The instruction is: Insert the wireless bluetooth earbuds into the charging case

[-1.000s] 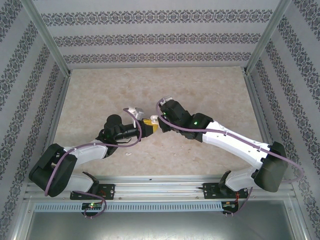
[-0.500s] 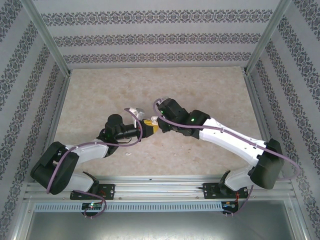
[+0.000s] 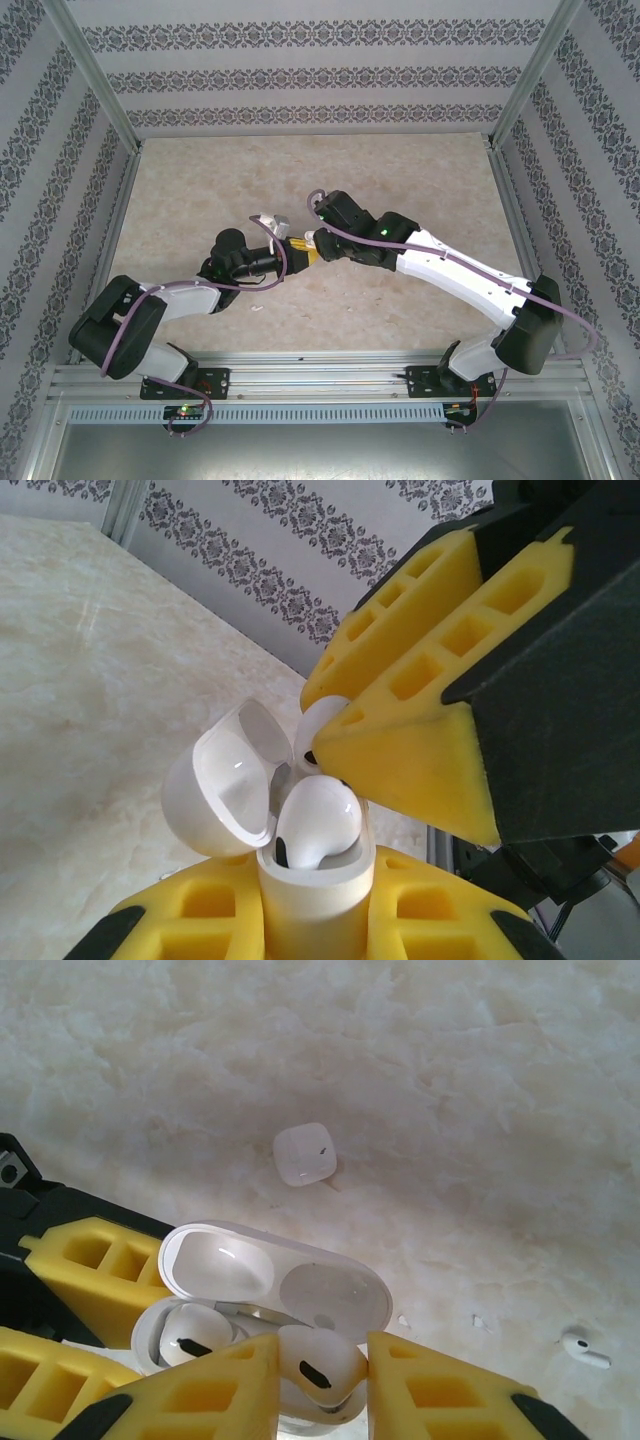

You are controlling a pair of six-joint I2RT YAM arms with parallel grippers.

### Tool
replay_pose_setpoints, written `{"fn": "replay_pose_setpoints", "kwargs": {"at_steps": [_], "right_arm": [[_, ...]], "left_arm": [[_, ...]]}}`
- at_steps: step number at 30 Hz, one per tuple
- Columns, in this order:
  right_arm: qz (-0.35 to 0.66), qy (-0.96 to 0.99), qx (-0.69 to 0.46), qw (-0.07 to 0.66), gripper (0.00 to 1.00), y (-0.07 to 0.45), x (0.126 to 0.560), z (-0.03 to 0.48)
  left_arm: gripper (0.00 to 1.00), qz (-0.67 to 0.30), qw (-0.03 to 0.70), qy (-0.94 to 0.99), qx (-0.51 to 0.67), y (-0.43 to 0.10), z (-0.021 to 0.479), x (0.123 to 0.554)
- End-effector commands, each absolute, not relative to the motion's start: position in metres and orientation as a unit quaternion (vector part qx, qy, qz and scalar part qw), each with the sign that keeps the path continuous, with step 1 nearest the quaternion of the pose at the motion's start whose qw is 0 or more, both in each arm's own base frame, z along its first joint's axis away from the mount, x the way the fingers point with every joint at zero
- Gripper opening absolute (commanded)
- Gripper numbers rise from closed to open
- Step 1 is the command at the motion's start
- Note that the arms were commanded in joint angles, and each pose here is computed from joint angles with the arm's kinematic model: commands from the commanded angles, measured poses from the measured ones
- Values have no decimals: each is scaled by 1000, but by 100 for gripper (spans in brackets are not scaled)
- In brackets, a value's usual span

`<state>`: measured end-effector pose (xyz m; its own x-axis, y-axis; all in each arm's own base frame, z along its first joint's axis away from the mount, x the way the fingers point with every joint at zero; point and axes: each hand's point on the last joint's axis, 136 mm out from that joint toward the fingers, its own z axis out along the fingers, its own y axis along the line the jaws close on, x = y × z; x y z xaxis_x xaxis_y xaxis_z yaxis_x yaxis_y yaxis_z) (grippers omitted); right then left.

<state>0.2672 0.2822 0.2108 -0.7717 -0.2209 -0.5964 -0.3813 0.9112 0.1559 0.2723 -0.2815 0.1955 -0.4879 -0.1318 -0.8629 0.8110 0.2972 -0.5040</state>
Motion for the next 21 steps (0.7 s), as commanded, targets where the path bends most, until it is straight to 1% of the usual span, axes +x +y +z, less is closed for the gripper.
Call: {"fn": "replay_pose_setpoints", "kwargs": {"at_steps": [1,4,11,21], "right_arm": [[174,939,-160,250,27,295,252,207],[182,940,-154,243,28,296,251,208],[189,943,-142,233,33,296,252,208],[195,942,-120,247,39,289,256,223]], "left_arm": [[0,-550,497,620,256,-281,239,282],[0,-550,496,620,260,-281,238,281],[0,-548,496,620,262,-281,237,279],[0,-545,499,618,268,-280,237,276]]}}
